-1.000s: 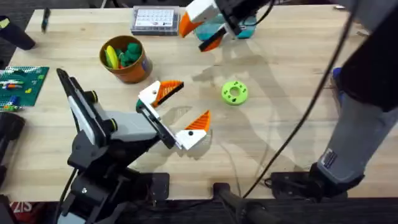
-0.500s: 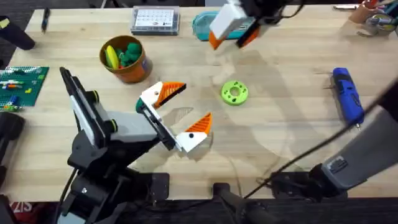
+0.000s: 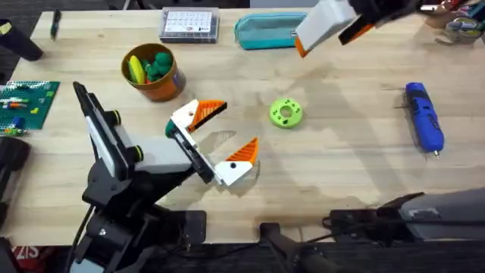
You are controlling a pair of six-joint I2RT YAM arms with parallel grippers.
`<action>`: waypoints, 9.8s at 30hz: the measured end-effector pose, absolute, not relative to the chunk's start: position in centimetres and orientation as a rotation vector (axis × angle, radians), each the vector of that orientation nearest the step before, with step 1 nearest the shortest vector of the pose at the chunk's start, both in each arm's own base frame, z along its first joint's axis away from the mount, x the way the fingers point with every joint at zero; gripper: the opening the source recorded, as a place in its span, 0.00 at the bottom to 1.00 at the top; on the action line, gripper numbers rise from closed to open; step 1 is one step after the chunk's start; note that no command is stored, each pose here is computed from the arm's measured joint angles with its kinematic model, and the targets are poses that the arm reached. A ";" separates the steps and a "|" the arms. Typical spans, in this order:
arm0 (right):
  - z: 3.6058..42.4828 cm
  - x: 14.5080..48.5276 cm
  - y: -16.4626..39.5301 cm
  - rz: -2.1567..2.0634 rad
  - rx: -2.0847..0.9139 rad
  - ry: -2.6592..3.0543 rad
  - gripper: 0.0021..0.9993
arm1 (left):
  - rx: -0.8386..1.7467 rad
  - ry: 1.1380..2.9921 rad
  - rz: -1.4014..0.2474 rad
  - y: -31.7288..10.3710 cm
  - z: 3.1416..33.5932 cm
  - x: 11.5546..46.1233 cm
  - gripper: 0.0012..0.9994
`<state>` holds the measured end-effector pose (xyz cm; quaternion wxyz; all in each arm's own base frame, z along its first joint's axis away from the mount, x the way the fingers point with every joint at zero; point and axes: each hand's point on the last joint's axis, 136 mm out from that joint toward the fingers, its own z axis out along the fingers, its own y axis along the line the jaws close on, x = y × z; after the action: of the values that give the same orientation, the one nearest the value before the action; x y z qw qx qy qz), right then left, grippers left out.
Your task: Pick up the gripper from the table and insert it into the empty holder that is missing its gripper. Then pick up a screw, insert it into the mounting hole, and use the screwdriver to tighten it. Finally, clean up the table by picking up the vegetable and placing it into the bucket.
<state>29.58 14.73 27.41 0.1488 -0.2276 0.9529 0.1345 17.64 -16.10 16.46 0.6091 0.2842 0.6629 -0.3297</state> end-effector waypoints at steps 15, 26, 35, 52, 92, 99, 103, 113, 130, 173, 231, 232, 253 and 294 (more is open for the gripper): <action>21.4 30.0 22.9 1.038 -0.702 2.415 0.99 | 0.658 1.530 -0.763 -16.1 16.5 17.6 0.99; 17.5 27.7 28.8 1.802 -0.683 2.408 1.00 | 0.663 1.529 -0.767 -16.2 16.5 17.5 0.99; 18.7 25.7 30.4 1.926 -0.741 2.377 1.00 | 0.665 1.528 -0.767 -16.2 16.5 17.5 0.99; 19.2 24.6 33.0 1.926 -0.820 2.352 0.76 | 0.667 1.527 -0.768 -16.2 16.5 17.5 0.99; 17.9 24.7 33.2 1.904 -0.766 2.431 0.02 | 0.659 1.530 -0.758 -16.1 16.5 17.6 0.99; 17.8 24.8 33.4 1.931 -0.767 2.418 0.02 | 0.656 1.531 -0.759 -16.1 16.5 17.7 0.99; 17.8 24.8 33.4 1.932 -0.766 2.419 0.02 | 0.655 1.532 -0.761 -16.1 16.5 17.7 0.99; 17.7 24.9 33.5 1.925 -0.757 2.428 0.19 | 0.663 1.529 -0.768 -16.2 16.5 17.5 0.99; 17.6 24.8 33.7 1.912 -0.762 2.435 0.75 | 0.714 1.513 -0.816 -16.8 16.5 16.6 0.99; 12.3 24.3 14.8 0.459 -0.345 2.842 1.00 | 0.714 1.512 -0.816 -16.8 16.5 16.6 0.99; 6.0 26.1 17.6 0.221 -0.392 2.861 0.26 | 0.714 1.512 -0.816 -16.8 16.5 16.6 0.99; 6.0 26.2 17.6 0.218 -0.392 2.861 0.25 | 0.714 1.512 -0.816 -16.8 16.5 16.6 0.99; 6.0 26.0 17.9 0.149 -0.470 2.829 0.15 | 0.714 1.512 -0.816 -16.8 16.5 16.6 0.99; 12.5 27.7 18.7 0.111 -0.520 2.803 0.00 | 0.714 1.512 -0.816 -16.8 16.5 16.6 0.99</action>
<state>27.70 18.68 12.50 0.1439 -0.1805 0.9722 0.0386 16.64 -16.84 16.49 0.5974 0.3078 0.6517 -0.3517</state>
